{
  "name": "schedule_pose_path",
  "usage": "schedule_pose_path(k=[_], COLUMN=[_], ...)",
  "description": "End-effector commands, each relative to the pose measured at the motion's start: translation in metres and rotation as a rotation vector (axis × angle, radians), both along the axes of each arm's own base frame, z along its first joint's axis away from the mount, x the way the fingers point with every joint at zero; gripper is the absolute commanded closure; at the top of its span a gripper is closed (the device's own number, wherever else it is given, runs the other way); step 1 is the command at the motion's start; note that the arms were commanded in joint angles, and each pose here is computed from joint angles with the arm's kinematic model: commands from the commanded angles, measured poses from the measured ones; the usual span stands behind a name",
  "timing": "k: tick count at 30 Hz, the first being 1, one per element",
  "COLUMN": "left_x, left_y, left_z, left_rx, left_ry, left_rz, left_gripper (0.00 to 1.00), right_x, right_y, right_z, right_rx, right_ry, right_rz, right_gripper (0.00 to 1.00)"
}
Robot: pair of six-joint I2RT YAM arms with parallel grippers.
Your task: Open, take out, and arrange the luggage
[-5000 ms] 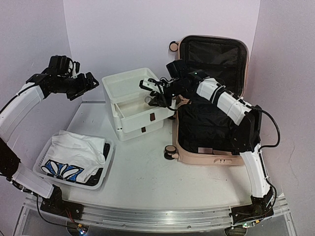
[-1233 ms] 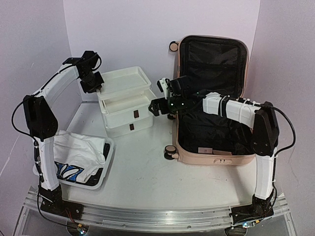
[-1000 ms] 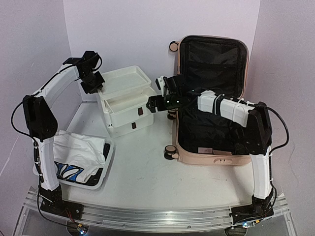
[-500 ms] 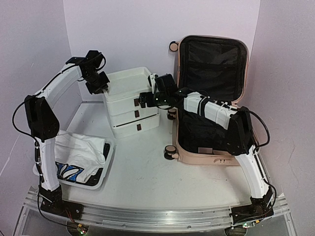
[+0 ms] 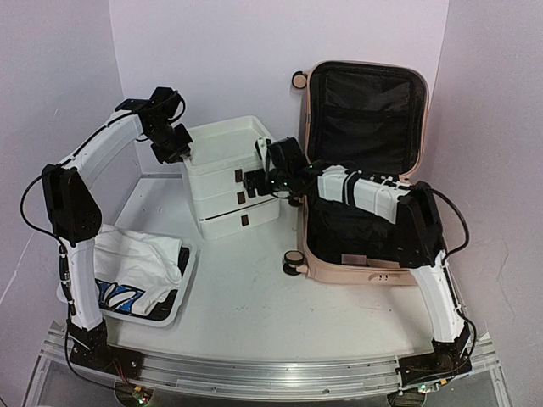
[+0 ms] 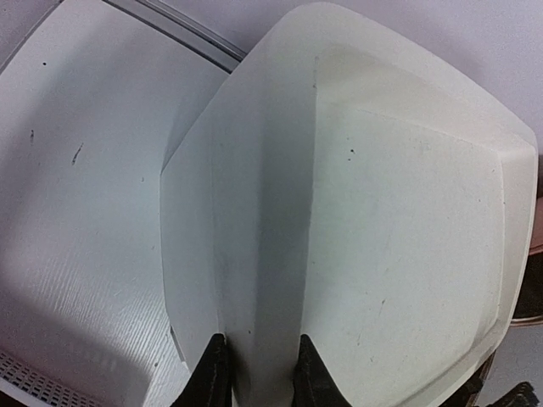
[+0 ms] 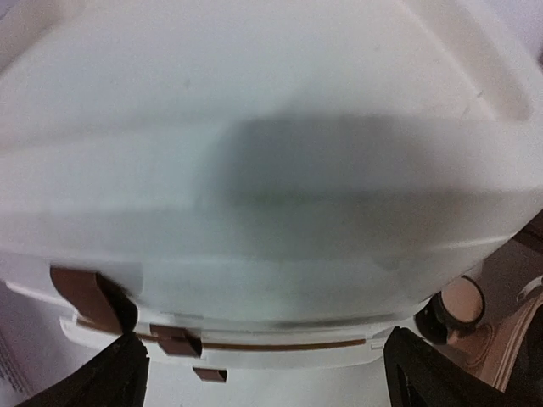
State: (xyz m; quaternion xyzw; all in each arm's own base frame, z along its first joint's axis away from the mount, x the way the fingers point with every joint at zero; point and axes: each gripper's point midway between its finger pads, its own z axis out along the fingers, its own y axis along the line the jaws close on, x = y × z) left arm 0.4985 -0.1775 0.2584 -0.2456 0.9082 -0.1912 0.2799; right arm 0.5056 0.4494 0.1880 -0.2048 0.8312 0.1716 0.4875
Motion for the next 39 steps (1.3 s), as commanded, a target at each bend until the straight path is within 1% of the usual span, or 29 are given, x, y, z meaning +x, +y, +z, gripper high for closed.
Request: schedule_pose_path(k=[1, 4, 9, 12, 14, 16, 19, 22, 26, 29, 32, 34, 37, 39], left_x=[-0.052, -0.049, -0.049, -0.050, -0.050, -0.047, -0.043, -0.043, -0.043, -0.042, -0.040, -0.039, -0.037, -0.036], left_y=[-0.076, -0.073, -0.072, -0.072, -0.071, -0.064, -0.052, -0.047, -0.048, -0.048, -0.046, -0.044, -0.041, -0.040], left_z=[0.021, 0.022, 0.022, 0.021, 0.020, 0.022, 0.024, 0.023, 0.016, 0.015, 0.016, 0.017, 0.015, 0.016], left_rx=[-0.256, -0.271, -0.286, -0.289, -0.291, -0.292, -0.297, -0.296, -0.307, -0.311, -0.308, -0.306, -0.297, -0.291], left_ry=[0.099, 0.105, 0.112, 0.116, 0.119, 0.115, 0.109, 0.112, 0.135, 0.138, 0.133, 0.129, 0.127, 0.121], left_rz=[-0.215, -0.194, -0.197, -0.206, -0.205, -0.192, -0.163, -0.153, -0.159, -0.164, -0.161, -0.155, -0.145, -0.140], left_gripper=[1.00, 1.00, 1.00, 1.00, 1.00, 0.99, 0.96, 0.96, 0.97, 0.96, 0.96, 0.96, 0.96, 0.96], right_x=[-0.056, -0.070, -0.066, -0.056, -0.050, -0.045, -0.041, -0.035, -0.028, -0.023, -0.014, -0.008, -0.002, -0.002], right_y=[-0.008, -0.026, -0.018, -0.016, -0.015, -0.010, 0.001, 0.005, 0.012, 0.021, 0.022, 0.022, 0.023, 0.023], right_z=[0.060, 0.042, 0.024, 0.012, 0.009, 0.003, -0.005, -0.016, -0.028, -0.036, -0.043, -0.038, -0.029, -0.024], right_rx=[0.017, -0.027, 0.006, 0.047, 0.100, 0.144, 0.167, 0.181, 0.166, 0.164, 0.157, 0.164, 0.174, 0.176], right_ry=[-0.067, -0.045, -0.043, -0.046, -0.045, -0.036, -0.030, -0.025, -0.032, -0.034, -0.044, -0.058, -0.076, -0.084], right_rz=[0.167, 0.162, 0.164, 0.117, 0.073, 0.057, 0.079, 0.067, 0.068, 0.089, 0.055, 0.041, 0.023, 0.023], right_gripper=[0.02, 0.02, 0.02, 0.12, 0.17, 0.19, 0.21, 0.21, 0.18, 0.18, 0.19, 0.21, 0.31, 0.34])
